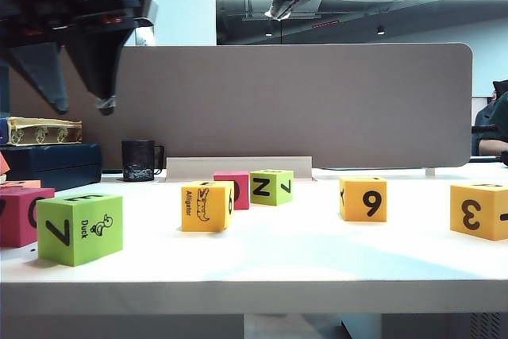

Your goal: Select the appropriate blocks from the scattered letter blocks on the table and arrange them in a row to spell out "DEEP".

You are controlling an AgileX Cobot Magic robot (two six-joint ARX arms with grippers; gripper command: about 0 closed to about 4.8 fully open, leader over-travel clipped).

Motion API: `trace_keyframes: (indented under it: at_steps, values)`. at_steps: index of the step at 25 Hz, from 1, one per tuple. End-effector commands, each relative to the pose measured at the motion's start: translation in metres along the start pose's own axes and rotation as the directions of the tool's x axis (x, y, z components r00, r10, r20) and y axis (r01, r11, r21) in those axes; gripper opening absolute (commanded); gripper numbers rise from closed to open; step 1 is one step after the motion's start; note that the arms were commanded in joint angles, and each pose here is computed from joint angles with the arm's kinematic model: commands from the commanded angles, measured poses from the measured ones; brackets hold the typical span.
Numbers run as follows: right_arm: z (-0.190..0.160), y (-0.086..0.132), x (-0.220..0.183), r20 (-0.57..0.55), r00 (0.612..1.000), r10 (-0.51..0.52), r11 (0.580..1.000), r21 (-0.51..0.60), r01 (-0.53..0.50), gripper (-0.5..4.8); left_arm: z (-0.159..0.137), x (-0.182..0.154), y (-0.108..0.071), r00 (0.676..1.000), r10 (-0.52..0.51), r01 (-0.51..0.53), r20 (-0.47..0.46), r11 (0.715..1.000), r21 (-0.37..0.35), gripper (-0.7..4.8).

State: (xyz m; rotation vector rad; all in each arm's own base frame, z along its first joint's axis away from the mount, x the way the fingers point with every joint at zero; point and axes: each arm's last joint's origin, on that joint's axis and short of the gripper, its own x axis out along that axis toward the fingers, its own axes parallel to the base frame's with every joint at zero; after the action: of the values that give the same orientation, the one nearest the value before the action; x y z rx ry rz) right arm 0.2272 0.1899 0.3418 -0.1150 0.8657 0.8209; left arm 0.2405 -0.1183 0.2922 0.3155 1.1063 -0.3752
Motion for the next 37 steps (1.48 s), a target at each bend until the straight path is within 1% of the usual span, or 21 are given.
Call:
trace_keyframes:
  at_steps: [1, 5, 8, 11, 13, 14, 16, 20, 22, 23, 26, 29, 30, 31, 32, 34, 36, 37]
  values:
    - [0.003, 0.001, -0.002, 0.023, 1.000, 0.005, 1.000, -0.009, -0.004, -0.01, -0.011, 0.006, -0.004, 0.997, -0.072, 0.073, 0.015, 0.996, -0.049, 3.38]
    - [0.003, 0.001, -0.002, 0.022, 1.000, 0.005, 1.000, -0.009, -0.004, -0.01, -0.021, 0.021, -0.006, 0.994, -0.106, 0.104, -0.015, 0.993, -0.063, 3.45]
    - [0.003, 0.001, -0.002, 0.022, 1.000, 0.005, 1.000, -0.009, -0.004, -0.01, -0.030, 0.034, -0.008, 0.995, -0.098, 0.096, -0.036, 0.994, -0.057, 3.53]
    - [0.003, 0.001, -0.002, 0.022, 1.000, 0.005, 1.000, -0.009, -0.004, -0.01, -0.032, 0.039, -0.008, 0.995, -0.099, 0.097, -0.027, 0.994, -0.049, 4.28]
    - [0.003, 0.001, -0.002, 0.021, 1.000, 0.004, 1.000, -0.008, -0.004, -0.01, -0.032, 0.042, -0.008, 0.995, -0.099, 0.097, -0.025, 0.994, -0.049, 4.60]
    - [0.003, 0.001, -0.002, 0.021, 1.000, 0.004, 1.000, -0.008, -0.004, -0.01, -0.032, 0.043, -0.008, 0.995, -0.098, 0.097, -0.026, 0.994, -0.046, 4.67]
    - [0.002, 0.001, -0.002, 0.020, 1.000, 0.005, 1.000, -0.008, -0.005, -0.01, -0.030, 0.045, -0.009, 0.995, -0.098, 0.098, -0.014, 0.995, -0.022, 4.67]
    - [0.002, 0.001, -0.002, 0.017, 1.000, 0.004, 1.000, -0.007, -0.004, -0.01, -0.027, 0.051, -0.009, 0.996, -0.091, 0.090, -0.014, 0.996, -0.023, 4.66]
    - [0.002, 0.001, -0.002, 0.014, 1.000, 0.004, 1.000, -0.007, -0.004, -0.01, -0.027, 0.058, -0.008, 0.998, -0.053, 0.052, -0.041, 0.998, -0.018, 4.66]
    - [0.002, 0.001, -0.002, 0.014, 1.000, 0.004, 1.000, -0.007, -0.004, -0.02, -0.027, 0.061, -0.008, 0.997, -0.054, 0.054, -0.052, 0.999, -0.007, 4.66]
    - [0.002, 0.001, -0.002, 0.015, 1.000, 0.004, 1.000, -0.007, -0.004, -0.02, -0.027, 0.069, -0.009, 0.995, -0.054, 0.054, -0.081, 0.999, -0.003, 4.63]
    - [0.002, 0.001, -0.002, 0.015, 1.000, 0.003, 1.000, -0.007, -0.003, -0.01, -0.027, 0.079, -0.009, 0.992, -0.054, 0.054, -0.116, 0.999, -0.003, 4.56]
    - [0.002, 0.001, -0.002, 0.015, 1.000, 0.003, 1.000, -0.007, -0.003, -0.01, -0.027, 0.082, -0.009, 0.990, -0.054, 0.054, -0.129, 0.999, -0.003, 4.36]
    - [0.002, 0.001, -0.002, 0.015, 1.000, 0.003, 1.000, -0.007, -0.003, -0.02, -0.028, 0.085, -0.010, 0.989, -0.055, 0.055, -0.139, 0.998, -0.003, 3.72]
    - [0.002, 0.001, -0.002, 0.015, 1.000, 0.003, 1.000, -0.007, -0.003, -0.01, -0.028, 0.086, -0.010, 0.988, -0.055, 0.055, -0.144, 0.998, -0.003, 3.29]
    - [0.002, 0.001, -0.002, 0.015, 1.000, 0.003, 1.000, -0.007, -0.003, -0.01, -0.028, 0.087, -0.010, 0.988, -0.056, 0.056, -0.146, 0.998, -0.003, 2.97]
    - [0.002, 0.001, -0.002, 0.015, 1.000, 0.003, 1.000, -0.007, -0.003, -0.01, -0.028, 0.087, -0.010, 0.988, -0.058, 0.058, -0.144, 0.998, -0.004, 2.91]
    - [0.002, 0.001, -0.002, 0.015, 1.000, 0.002, 1.000, -0.007, -0.002, -0.01, -0.028, 0.087, -0.010, 0.988, -0.058, 0.056, -0.142, 0.998, -0.013, 2.64]
